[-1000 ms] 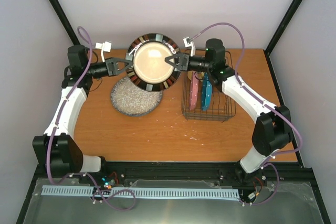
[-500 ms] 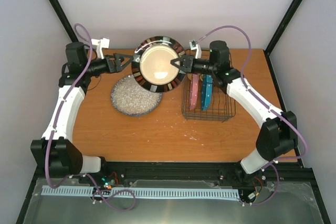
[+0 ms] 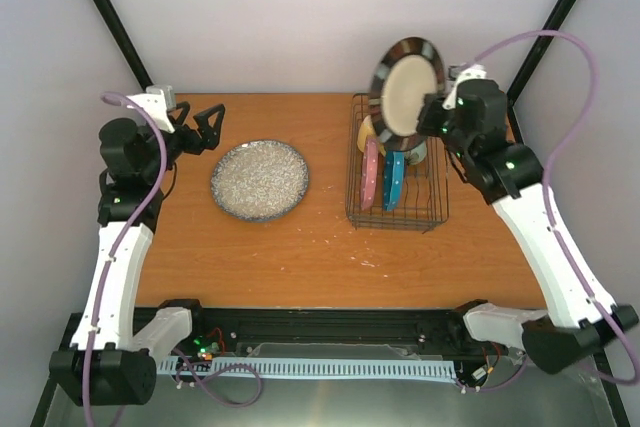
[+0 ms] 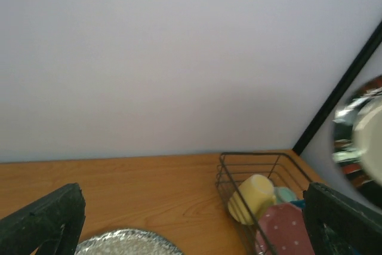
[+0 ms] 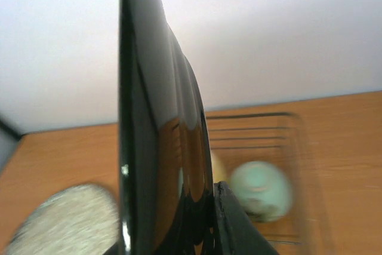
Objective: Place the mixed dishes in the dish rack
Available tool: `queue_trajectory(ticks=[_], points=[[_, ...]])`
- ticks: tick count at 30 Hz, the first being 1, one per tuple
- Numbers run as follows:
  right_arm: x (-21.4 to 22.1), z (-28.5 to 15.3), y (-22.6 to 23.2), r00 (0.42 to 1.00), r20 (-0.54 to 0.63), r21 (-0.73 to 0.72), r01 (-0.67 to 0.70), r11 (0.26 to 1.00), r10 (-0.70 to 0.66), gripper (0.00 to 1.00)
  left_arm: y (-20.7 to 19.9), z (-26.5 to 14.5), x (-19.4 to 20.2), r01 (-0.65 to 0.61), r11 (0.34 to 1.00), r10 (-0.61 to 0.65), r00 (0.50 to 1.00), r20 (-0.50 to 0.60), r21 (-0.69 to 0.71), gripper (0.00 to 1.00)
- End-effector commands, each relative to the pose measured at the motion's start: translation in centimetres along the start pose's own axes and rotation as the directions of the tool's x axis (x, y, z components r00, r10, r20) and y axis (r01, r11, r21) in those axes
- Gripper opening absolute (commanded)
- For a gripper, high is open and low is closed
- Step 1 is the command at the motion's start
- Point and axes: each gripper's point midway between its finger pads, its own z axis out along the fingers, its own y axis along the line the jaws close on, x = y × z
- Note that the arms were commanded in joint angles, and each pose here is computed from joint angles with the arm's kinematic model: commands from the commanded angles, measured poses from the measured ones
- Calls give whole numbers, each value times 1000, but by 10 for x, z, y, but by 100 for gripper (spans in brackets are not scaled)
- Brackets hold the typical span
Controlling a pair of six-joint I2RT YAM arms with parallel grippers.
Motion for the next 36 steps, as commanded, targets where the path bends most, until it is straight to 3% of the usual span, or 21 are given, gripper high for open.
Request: queue_trajectory(ticks=[1, 6, 14, 26, 36], points=[[-45, -66, -69, 978, 201, 385, -18, 923, -64, 3, 24, 11, 9, -38, 996, 37, 999, -14, -81, 100], [-16, -77, -101, 989, 108, 537, 24, 843, -96, 3, 30, 19, 14, -65, 993, 60, 997, -53, -94, 100], [37, -48, -114, 982, -89, 588, 185, 787, -165, 3, 34, 23, 25, -59, 994, 52, 995, -81, -91, 99], [80, -10, -99, 981, -154, 483, 177, 858, -116, 3, 34, 27, 29, -54, 996, 47, 994, -103, -73, 98], [92, 4, -95, 973, -195, 464, 200, 863, -120, 3, 32, 31, 33, -35, 998, 29, 993, -117, -51, 96]])
